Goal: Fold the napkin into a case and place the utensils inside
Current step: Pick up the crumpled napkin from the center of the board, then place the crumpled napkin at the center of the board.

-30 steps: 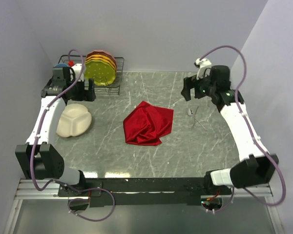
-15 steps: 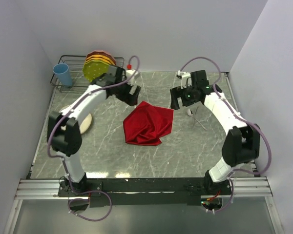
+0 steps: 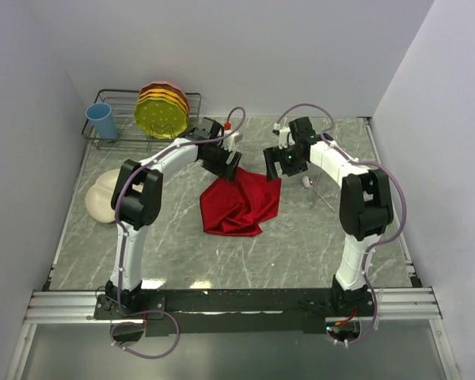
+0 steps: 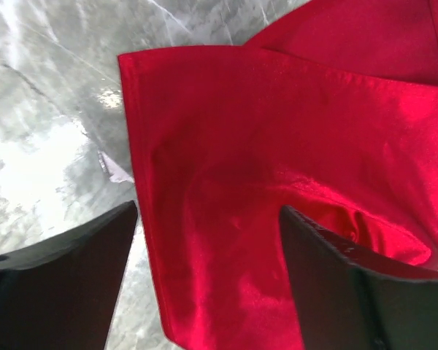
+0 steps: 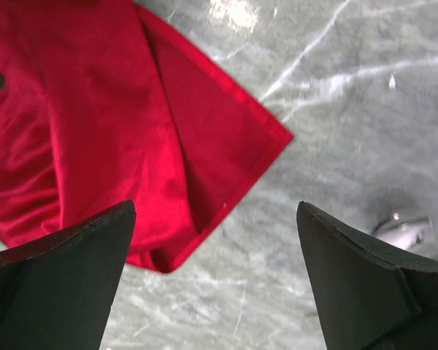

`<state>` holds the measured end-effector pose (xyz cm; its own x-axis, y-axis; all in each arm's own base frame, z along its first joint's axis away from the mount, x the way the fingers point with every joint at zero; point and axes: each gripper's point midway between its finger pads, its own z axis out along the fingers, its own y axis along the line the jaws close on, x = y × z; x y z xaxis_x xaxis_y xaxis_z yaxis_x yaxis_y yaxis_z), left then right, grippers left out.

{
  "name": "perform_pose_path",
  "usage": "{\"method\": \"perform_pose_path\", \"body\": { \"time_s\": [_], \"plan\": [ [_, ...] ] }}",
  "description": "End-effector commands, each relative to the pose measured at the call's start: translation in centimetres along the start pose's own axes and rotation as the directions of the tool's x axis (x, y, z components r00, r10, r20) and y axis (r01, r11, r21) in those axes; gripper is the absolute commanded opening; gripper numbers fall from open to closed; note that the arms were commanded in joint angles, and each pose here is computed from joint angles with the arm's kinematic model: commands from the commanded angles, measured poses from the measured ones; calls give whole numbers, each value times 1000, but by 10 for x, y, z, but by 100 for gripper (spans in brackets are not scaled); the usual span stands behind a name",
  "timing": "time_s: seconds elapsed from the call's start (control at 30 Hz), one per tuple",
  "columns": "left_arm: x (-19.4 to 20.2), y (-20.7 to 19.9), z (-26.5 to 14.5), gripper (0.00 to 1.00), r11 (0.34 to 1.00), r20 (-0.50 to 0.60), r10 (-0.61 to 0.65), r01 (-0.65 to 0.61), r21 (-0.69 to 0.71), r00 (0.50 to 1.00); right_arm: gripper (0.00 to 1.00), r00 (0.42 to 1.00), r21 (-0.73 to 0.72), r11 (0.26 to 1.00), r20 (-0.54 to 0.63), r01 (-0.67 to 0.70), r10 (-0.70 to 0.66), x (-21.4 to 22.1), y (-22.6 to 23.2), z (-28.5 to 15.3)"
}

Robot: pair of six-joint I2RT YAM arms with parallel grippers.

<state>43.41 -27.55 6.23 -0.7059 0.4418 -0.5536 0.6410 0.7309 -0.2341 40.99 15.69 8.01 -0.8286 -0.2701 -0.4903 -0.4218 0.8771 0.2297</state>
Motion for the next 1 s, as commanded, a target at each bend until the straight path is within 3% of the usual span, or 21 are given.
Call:
{"method": "perform_pose_path", "body": {
  "time_s": [0.0,0.1,0.2,0.33,0.47,0.57,0.67,0.7,0.73,0.83,0.87,0.93,0.97],
  "plan": [
    [-10,-9,-1,79,998,10,34,-35,45,999,99,999,29,999,35,24,-25,-21,5,13],
    [0,-9,3,65,998,-17,42,-41,54,999,98,999,73,997,16,27,-28,-18,-1,26],
    [2,-11,0,42,996,-29,59,-57,66,998,95,999,125,992,5,36,-37,-18,-7,37],
    [-12,-25,-25,1,988,22,111,-113,108,994,88,998,169,984,-33,56,-52,-10,-11,48],
    [-37,-50,-76,1,962,164,214,-237,134,963,73,996,199,978,-75,61,-47,6,-13,56],
    [-31,-65,-108,1,928,216,310,-344,144,926,58,995,197,979,-96,54,-35,14,-12,59],
    [11,-82,-126,1,874,198,400,-437,213,895,34,995,174,984,-97,47,-30,16,-8,61],
    [23,-88,-130,1,852,200,424,-464,243,883,13,995,164,986,-94,42,-26,15,-6,61],
    [37,-90,-134,1,833,186,453,-488,259,872,3,996,147,988,-90,39,-26,14,-2,60],
    [109,-98,-143,1,722,112,586,-579,379,803,0,998,102,994,-51,30,-25,4,8,51],
    [137,-99,-147,1,627,125,678,-659,417,724,0,999,95,995,-44,27,-23,6,11,48],
    [180,-102,-158,3,566,88,727,-666,486,681,0,999,66,997,13,29,-30,-5,21,31],
    [203,-103,-164,7,517,96,766,-697,497,636,0,1000,37,999,12,26,-27,0,26,28]
  ]
}}
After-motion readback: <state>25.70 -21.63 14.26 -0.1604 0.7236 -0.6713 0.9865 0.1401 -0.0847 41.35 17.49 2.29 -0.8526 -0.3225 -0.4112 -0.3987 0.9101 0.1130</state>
